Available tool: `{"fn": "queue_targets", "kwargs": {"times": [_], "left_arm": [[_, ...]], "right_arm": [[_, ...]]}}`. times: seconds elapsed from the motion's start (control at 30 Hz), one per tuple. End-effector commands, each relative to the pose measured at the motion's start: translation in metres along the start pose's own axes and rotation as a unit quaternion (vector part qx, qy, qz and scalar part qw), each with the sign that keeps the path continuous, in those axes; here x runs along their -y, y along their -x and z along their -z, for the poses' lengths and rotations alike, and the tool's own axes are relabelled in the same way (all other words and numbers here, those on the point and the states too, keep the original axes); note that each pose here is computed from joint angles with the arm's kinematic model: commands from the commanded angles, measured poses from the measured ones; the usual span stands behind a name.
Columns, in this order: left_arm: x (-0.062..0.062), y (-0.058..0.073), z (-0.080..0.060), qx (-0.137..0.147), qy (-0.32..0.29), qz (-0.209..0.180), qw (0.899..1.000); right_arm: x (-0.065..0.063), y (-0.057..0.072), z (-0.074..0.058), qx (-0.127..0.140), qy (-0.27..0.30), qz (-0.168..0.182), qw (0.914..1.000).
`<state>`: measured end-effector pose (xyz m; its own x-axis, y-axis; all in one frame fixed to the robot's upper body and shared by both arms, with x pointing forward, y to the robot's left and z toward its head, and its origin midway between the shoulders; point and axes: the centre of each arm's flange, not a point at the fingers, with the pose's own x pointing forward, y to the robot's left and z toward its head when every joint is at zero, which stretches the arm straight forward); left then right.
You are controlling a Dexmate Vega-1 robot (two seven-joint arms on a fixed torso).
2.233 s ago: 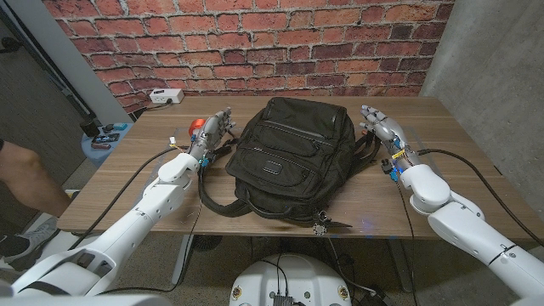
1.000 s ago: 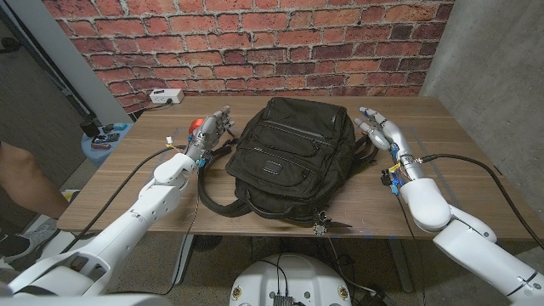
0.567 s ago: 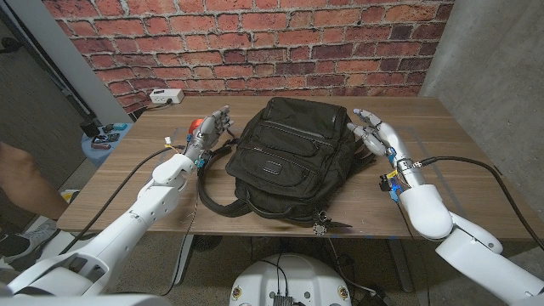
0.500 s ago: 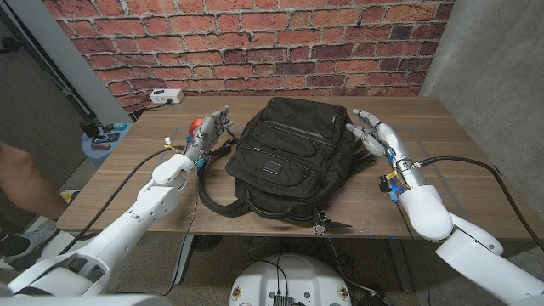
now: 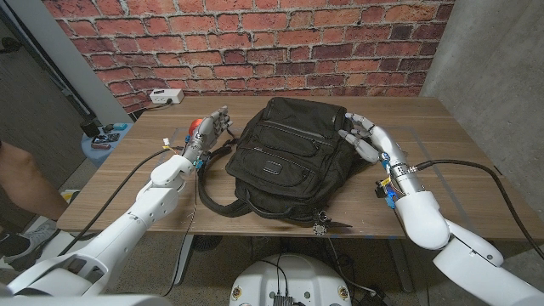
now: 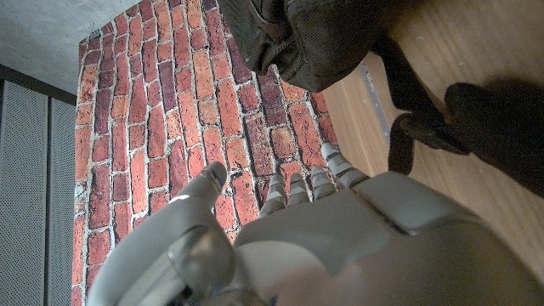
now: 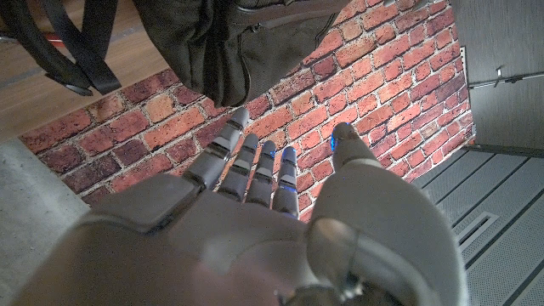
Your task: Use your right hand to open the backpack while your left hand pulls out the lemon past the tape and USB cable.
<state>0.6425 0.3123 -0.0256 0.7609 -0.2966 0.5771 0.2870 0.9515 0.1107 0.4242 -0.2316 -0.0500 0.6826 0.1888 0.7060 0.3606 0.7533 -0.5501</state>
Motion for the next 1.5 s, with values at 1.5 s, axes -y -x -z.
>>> {"fn": "queue_targets", "kwargs": {"times": [1.5], "left_arm": [[0.007, 0.004, -0.009, 0.022, -0.004, 0.002, 1.000]], "right_arm": [[-0.026, 0.064, -0.074, 0.013, 0.207, -0.034, 0.9776]]}}
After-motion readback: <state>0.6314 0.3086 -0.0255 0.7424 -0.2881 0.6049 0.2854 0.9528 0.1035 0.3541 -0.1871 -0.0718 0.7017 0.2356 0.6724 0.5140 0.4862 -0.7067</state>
